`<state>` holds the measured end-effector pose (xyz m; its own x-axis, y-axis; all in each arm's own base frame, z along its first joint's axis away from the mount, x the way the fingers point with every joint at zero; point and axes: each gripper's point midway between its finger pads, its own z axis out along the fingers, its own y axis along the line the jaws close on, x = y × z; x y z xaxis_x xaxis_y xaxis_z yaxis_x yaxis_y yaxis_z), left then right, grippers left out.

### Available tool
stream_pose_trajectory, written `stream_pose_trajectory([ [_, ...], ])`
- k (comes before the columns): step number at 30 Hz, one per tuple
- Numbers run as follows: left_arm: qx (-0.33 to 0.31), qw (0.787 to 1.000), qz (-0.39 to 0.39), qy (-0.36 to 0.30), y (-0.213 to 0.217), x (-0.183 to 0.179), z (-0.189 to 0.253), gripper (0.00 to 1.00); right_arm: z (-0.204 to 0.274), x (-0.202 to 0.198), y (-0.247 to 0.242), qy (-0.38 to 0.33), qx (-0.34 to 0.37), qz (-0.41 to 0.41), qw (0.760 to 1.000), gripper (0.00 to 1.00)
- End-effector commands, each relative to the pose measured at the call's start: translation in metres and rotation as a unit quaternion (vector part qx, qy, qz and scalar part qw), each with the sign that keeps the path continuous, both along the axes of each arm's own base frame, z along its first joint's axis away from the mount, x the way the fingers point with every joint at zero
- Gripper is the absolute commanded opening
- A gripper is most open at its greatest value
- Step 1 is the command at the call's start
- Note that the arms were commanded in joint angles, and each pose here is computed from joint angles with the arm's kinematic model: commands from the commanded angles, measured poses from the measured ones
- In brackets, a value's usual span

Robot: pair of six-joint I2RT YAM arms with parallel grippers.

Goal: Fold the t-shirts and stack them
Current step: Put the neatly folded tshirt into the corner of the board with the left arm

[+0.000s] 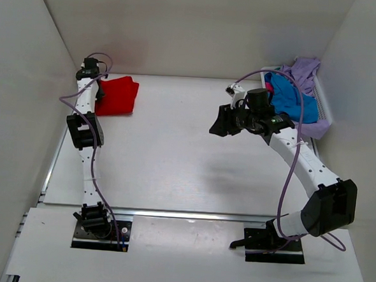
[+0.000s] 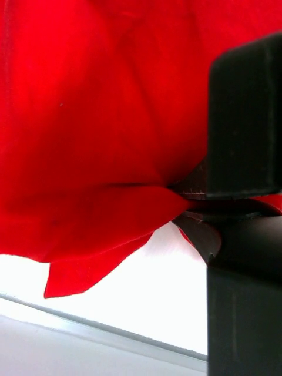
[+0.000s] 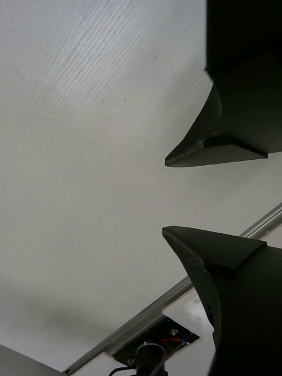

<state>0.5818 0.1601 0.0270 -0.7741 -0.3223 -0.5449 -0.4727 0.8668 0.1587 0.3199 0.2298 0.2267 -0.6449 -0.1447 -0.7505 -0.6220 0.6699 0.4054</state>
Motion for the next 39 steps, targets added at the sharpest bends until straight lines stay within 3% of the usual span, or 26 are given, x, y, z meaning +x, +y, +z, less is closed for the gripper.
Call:
stream_pose_trajectory([
  [1,-0.009,1.000,0.015,-0.011,0.017,0.003,-0.011,0.02,0.017,0.002,0.012,-0.007,0.017,0.008,1.000,0.42],
  [11,0.008,0.997,0.025,-0.071,0.053,0.022,0.007,0.07,0.014,0.005,0.026,0.006,0.009,0.016,1.000,0.43],
  [14,0.006,0.996,0.020,-0.088,0.058,0.027,0.012,0.26,0.014,0.005,0.028,0.007,0.006,0.015,1.000,0.42],
  [16,0.006,0.995,0.008,-0.097,0.056,0.032,0.018,0.64,0.012,0.006,0.027,0.008,0.002,0.014,1.000,0.42],
  [20,-0.004,0.992,-0.001,-0.129,0.054,0.043,0.033,0.79,0.011,0.007,0.028,0.007,0.001,0.012,1.000,0.43],
  [26,0.018,0.986,0.008,-0.166,0.055,0.044,0.089,0.81,0.013,0.001,0.030,0.002,-0.005,0.014,1.000,0.44],
  [29,0.025,0.980,0.007,-0.197,0.054,0.039,0.138,0.80,0.015,0.001,0.025,-0.006,-0.013,-0.003,1.000,0.53],
  [30,0.030,0.978,0.004,-0.207,0.053,0.035,0.157,0.81,0.019,0.000,0.021,-0.009,-0.009,-0.011,1.000,0.66],
  [31,0.034,0.976,-0.003,-0.217,0.046,0.030,0.179,0.82,0.013,0.001,0.018,-0.005,-0.012,-0.015,1.000,0.90],
  [32,0.033,0.976,-0.006,-0.216,0.040,0.025,0.188,0.87,0.018,0.004,0.010,-0.009,-0.007,-0.028,1.000,0.99],
  [33,0.035,0.976,-0.008,-0.217,0.036,0.022,0.195,0.96,0.019,0.004,0.004,-0.009,-0.001,-0.036,0.999,0.99],
  [39,-0.018,0.985,-0.056,-0.165,-0.020,-0.035,0.221,0.99,0.002,0.019,-0.043,-0.018,-0.038,-0.095,0.995,0.99],
])
